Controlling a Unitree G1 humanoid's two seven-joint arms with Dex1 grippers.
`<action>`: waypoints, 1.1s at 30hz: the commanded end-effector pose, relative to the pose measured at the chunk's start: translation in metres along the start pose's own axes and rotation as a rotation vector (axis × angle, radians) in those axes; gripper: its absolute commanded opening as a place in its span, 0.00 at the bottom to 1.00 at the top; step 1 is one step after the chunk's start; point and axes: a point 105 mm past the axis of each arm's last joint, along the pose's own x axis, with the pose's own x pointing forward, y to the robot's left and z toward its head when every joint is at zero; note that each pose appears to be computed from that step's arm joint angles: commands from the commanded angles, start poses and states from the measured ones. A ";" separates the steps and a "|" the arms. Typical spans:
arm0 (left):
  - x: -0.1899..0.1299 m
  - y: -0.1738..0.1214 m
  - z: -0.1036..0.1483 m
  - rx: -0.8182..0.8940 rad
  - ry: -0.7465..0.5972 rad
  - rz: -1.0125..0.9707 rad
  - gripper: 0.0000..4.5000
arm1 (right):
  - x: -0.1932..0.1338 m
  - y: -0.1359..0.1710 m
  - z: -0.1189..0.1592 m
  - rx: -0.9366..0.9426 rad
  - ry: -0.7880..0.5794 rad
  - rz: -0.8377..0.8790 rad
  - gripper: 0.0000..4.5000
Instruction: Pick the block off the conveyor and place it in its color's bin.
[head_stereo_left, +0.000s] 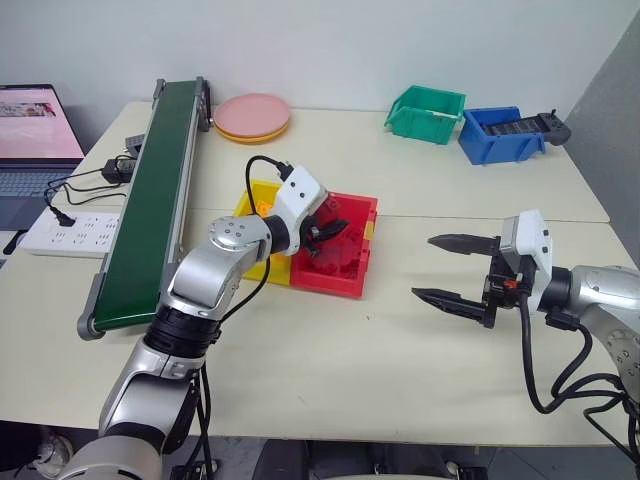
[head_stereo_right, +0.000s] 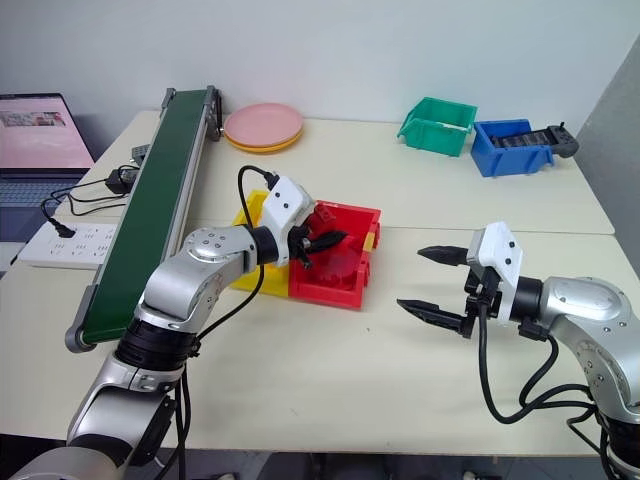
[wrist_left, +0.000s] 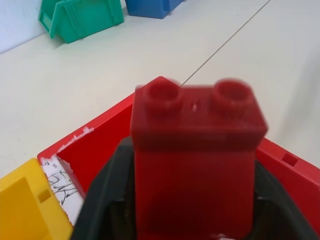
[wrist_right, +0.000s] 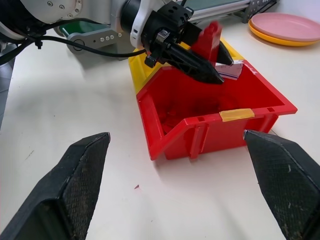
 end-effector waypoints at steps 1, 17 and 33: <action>-0.005 -0.002 0.018 0.006 -0.068 -0.021 0.69 | -0.003 0.001 0.009 -0.039 -0.017 -0.009 1.00; -0.032 -0.005 0.037 0.063 -0.128 0.004 0.99 | -0.002 -0.003 0.006 -0.054 -0.009 -0.006 1.00; -0.191 0.031 -0.051 -0.103 0.052 0.599 0.99 | 0.012 -0.021 0.002 -0.112 -0.095 0.108 1.00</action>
